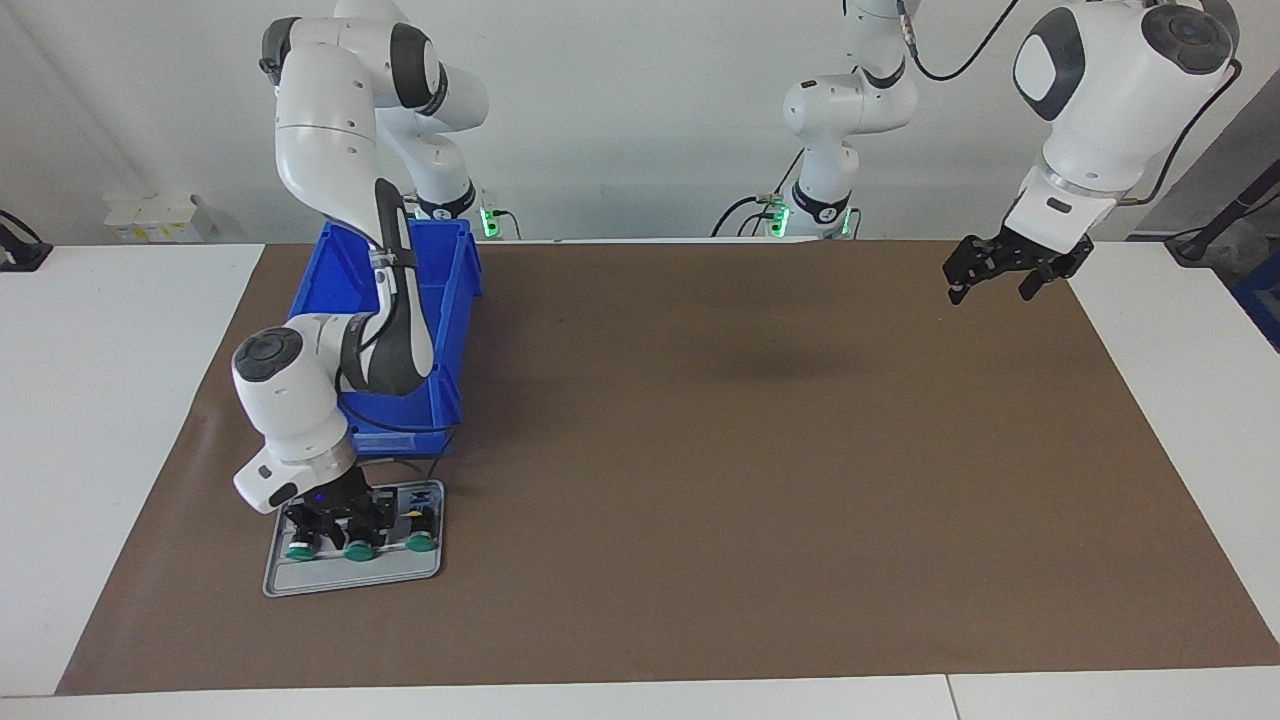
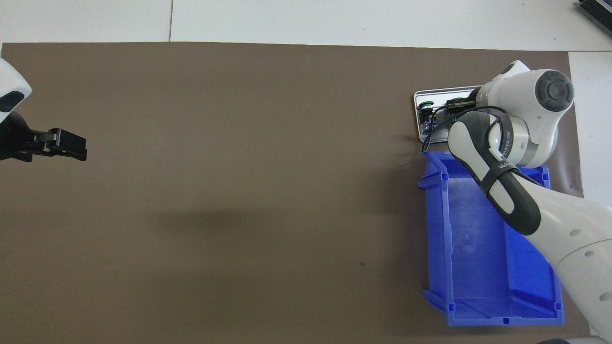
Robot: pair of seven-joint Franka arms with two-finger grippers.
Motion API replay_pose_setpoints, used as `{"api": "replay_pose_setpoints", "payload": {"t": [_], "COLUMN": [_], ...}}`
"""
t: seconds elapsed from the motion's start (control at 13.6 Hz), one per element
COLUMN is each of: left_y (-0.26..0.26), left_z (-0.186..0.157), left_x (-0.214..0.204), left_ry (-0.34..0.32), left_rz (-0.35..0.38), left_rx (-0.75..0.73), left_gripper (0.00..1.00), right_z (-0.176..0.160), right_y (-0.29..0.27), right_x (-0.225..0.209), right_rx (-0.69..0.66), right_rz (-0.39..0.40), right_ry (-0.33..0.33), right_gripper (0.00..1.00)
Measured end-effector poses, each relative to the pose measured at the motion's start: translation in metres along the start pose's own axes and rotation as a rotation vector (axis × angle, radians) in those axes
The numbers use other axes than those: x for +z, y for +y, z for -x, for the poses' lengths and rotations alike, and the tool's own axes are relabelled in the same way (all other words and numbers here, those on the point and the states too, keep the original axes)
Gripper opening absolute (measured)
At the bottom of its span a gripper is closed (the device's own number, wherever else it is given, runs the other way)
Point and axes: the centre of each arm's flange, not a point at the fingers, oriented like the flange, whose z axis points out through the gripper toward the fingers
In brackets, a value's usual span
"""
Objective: Place and press button with both arms
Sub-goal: 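Carry the green button toward the table center with the right gripper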
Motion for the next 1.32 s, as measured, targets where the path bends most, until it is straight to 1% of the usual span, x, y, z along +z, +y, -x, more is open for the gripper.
{"api": "replay_pose_setpoints", "payload": {"t": [0.07, 0.15, 0.29, 0.44, 0.52, 0.59, 0.66, 0.81, 1.03, 1.18, 1.32], "left_y": [0.000, 0.000, 0.000, 0.000, 0.000, 0.000, 0.000, 0.000, 0.000, 0.000, 0.000], "left_z": [0.000, 0.000, 0.000, 0.000, 0.000, 0.000, 0.000, 0.000, 0.000, 0.000, 0.000], "left_x": [0.000, 0.000, 0.000, 0.000, 0.000, 0.000, 0.000, 0.000, 0.000, 0.000, 0.000], "left_ry": [0.000, 0.000, 0.000, 0.000, 0.000, 0.000, 0.000, 0.000, 0.000, 0.000, 0.000], "left_rz": [0.000, 0.000, 0.000, 0.000, 0.000, 0.000, 0.000, 0.000, 0.000, 0.000, 0.000], "left_rx": [0.000, 0.000, 0.000, 0.000, 0.000, 0.000, 0.000, 0.000, 0.000, 0.000, 0.000], "left_gripper": [1.00, 1.00, 1.00, 1.00, 1.00, 1.00, 1.00, 1.00, 1.00, 1.00, 1.00], "right_z": [-0.005, -0.012, -0.030, -0.047, -0.051, -0.054, -0.057, -0.059, -0.047, -0.024, 0.006], "right_y": [0.002, 0.004, 0.009, 0.014, 0.011, 0.004, -0.009, -0.064, -0.181, -0.264, -0.340], "right_x": [-0.006, -0.016, -0.050, -0.092, -0.111, -0.126, -0.139, -0.161, -0.171, -0.173, -0.171], "right_rx": [0.014, 0.031, 0.120, 0.256, 0.345, 0.444, 0.543, 0.742, 1.052, 1.218, 1.318], "right_rz": [-0.009, -0.013, -0.015, -0.016, -0.014, 0.001, 0.026, 0.063, 0.038, 0.025, 0.026], "right_ry": [0.004, -0.008, -0.028, -0.042, -0.055, -0.066, -0.064, -0.035, -0.032, -0.050, -0.072], "right_gripper": [0.33, 0.33, 0.33, 0.33, 0.33, 0.33, 0.33, 0.33, 0.33, 0.33, 0.33]}}
